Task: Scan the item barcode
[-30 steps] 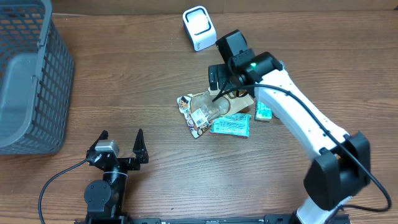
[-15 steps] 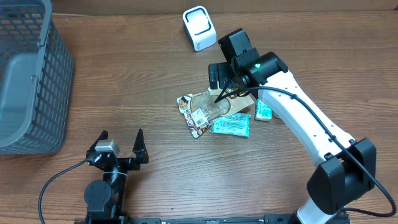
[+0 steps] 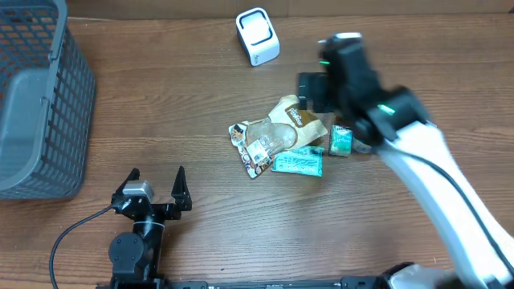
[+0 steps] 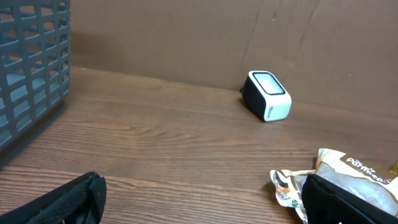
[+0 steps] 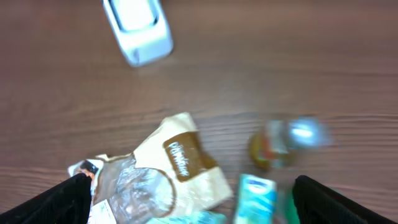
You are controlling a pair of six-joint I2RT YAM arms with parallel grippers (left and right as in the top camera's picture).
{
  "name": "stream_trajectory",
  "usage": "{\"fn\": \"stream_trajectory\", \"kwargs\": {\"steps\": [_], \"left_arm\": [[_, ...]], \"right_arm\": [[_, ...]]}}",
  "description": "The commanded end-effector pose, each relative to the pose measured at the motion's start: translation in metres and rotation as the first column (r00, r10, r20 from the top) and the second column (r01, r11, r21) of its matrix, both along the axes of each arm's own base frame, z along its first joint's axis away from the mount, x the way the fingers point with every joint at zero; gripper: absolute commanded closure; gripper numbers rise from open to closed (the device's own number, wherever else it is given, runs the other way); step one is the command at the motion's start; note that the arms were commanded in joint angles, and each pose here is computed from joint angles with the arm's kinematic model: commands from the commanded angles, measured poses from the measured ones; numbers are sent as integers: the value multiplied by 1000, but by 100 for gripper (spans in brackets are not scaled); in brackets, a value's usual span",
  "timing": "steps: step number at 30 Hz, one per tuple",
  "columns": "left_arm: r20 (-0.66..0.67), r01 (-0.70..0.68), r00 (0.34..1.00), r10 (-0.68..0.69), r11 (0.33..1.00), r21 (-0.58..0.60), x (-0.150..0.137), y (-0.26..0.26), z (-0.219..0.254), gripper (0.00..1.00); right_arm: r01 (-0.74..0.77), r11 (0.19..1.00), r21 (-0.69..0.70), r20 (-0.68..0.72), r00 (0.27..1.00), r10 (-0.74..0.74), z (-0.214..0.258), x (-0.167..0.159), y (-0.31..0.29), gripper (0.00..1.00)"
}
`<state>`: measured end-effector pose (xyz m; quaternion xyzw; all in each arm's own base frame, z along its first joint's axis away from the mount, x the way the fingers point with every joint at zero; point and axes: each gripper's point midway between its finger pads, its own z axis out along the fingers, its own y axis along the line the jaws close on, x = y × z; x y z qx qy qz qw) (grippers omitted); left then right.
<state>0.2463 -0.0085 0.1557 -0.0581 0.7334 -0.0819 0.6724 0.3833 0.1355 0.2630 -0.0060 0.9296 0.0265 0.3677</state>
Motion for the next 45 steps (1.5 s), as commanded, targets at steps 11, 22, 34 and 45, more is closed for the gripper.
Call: {"fn": "stream_trajectory", "kwargs": {"steps": [11,22,34,45], "left_arm": [[7,-10,1000,10,1000,27,0,2,0,0],[7,-10,1000,10,1000,27,0,2,0,0],[7,-10,1000,10,1000,27,0,2,0,0],[7,-10,1000,10,1000,27,0,2,0,0]], "right_arm": [[157,981,116,278,943,-184,106,-94,-100,0],[155,973,170,388,897,-210,100,-168,-125,0],[194,959,205,434,860,-267,36,-219,-146,0],[166,950,263,543,788,-289,17,-234,-149,0]]}}
